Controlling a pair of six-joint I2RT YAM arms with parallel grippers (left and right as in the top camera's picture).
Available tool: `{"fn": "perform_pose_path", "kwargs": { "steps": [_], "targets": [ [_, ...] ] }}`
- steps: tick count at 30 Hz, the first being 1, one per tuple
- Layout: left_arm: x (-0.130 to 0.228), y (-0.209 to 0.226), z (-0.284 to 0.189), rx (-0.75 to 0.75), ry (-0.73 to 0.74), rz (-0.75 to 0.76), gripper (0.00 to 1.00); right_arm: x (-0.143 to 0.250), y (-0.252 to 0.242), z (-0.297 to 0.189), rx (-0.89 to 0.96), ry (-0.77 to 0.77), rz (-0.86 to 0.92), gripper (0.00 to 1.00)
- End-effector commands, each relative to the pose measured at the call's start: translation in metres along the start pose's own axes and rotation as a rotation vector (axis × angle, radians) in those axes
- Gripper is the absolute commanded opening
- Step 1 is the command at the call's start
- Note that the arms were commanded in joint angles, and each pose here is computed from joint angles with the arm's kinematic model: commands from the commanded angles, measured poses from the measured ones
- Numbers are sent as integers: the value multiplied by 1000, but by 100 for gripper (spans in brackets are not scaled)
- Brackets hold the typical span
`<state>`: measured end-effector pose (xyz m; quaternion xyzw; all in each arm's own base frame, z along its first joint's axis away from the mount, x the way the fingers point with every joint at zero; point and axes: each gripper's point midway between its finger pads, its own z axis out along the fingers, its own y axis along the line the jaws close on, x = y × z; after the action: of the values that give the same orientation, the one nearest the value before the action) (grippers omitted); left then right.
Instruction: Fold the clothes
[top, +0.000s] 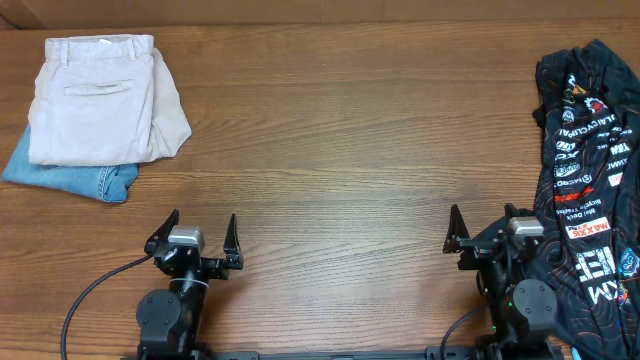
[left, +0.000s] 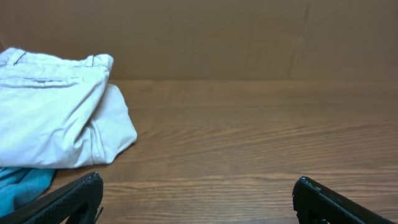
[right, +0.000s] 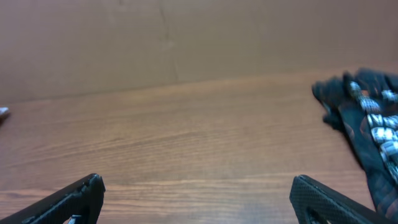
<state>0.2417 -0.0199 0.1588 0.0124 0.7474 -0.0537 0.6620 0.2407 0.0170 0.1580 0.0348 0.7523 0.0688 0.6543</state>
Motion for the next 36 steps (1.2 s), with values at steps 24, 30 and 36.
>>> {"fn": "perform_pose_path", "kwargs": {
  "steps": [24, 30, 36],
  "targets": [
    [-50, -29, 20, 115, 528, -119, 100, 33, -13, -5, 362, 877, 303, 100],
    [-36, -34, 26, 145, 589, -138, 100, 68, -49, -2, 626, 974, 382, 100],
    [-29, -33, 29, 142, 620, -143, 100, 110, -69, -9, 764, 1145, 411, 100]
  ]
}}
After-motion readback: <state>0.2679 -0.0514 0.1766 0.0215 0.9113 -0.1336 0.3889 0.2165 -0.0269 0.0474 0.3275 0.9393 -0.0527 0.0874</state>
